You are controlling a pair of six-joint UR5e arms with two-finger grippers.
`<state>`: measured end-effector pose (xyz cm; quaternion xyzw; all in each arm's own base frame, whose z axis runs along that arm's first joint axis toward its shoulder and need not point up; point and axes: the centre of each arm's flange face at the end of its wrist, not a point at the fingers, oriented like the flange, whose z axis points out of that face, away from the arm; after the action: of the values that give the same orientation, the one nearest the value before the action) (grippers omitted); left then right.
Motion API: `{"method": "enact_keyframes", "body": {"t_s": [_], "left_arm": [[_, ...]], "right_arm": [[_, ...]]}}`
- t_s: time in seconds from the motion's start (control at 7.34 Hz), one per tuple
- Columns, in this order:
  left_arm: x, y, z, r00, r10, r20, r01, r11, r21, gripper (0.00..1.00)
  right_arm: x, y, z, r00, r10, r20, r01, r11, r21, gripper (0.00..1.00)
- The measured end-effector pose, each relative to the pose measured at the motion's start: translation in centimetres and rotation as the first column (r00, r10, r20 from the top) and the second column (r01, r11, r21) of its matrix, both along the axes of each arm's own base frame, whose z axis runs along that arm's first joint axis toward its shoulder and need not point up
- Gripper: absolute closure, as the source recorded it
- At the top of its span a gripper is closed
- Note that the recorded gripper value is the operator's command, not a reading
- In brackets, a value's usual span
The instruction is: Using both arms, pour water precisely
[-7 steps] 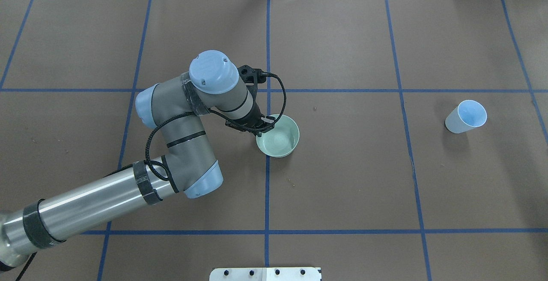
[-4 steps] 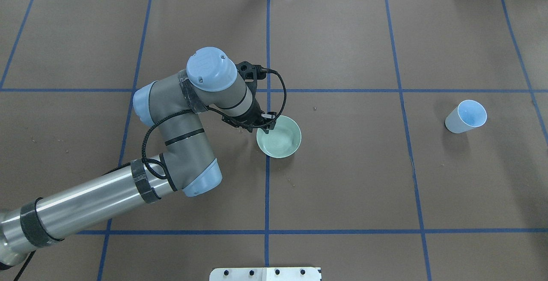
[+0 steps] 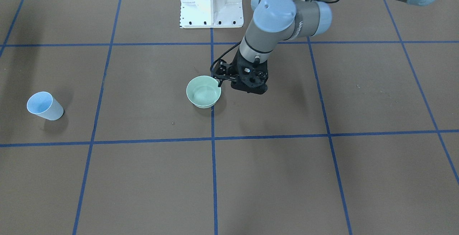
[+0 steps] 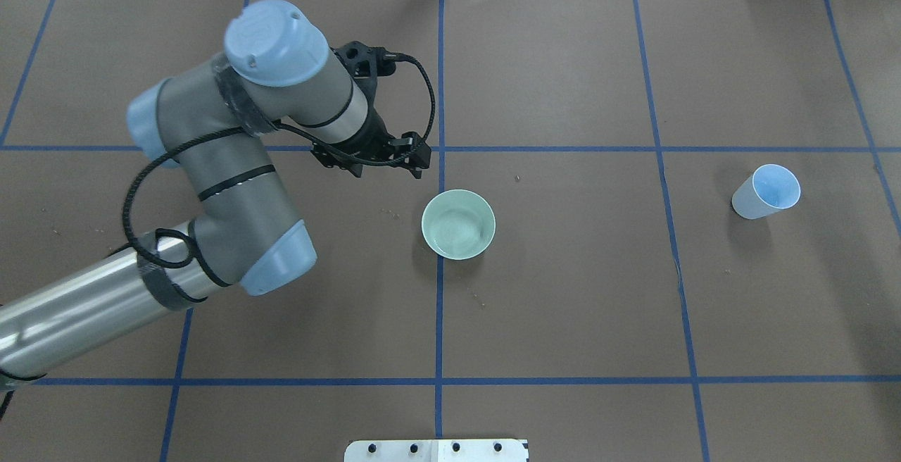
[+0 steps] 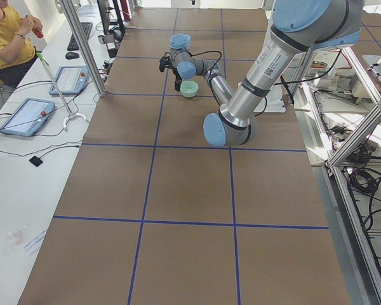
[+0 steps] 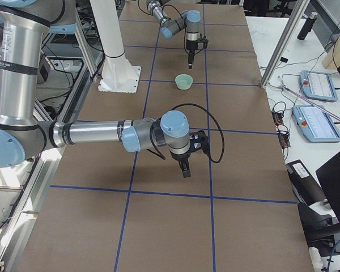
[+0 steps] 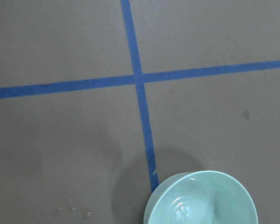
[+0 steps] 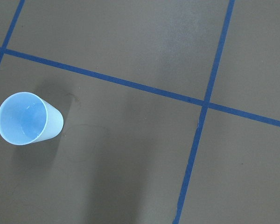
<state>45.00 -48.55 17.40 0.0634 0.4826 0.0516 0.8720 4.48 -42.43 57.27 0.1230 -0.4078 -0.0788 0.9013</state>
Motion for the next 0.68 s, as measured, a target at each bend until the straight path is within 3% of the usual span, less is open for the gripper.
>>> {"method": "enact_keyframes", "body": {"t_s": [0.27, 0.68], "left_arm": [[-12.6, 1.1, 4.9, 0.993, 0.022, 0.116, -0.033, 0.995, 0.099, 0.00], [-32.0, -1.8, 18.3, 0.965, 0.087, 0.249, -0.141, 0.968, 0.209, 0.00]], "right_arm": [[-0.7, -0.1, -2.0, 0.998, 0.053, 0.040, -0.052, 0.998, -0.022, 0.00], [-5.1, 0.3, -8.1, 0.988, 0.118, 0.099, -0.109, 0.990, -0.093, 0.00]]}}
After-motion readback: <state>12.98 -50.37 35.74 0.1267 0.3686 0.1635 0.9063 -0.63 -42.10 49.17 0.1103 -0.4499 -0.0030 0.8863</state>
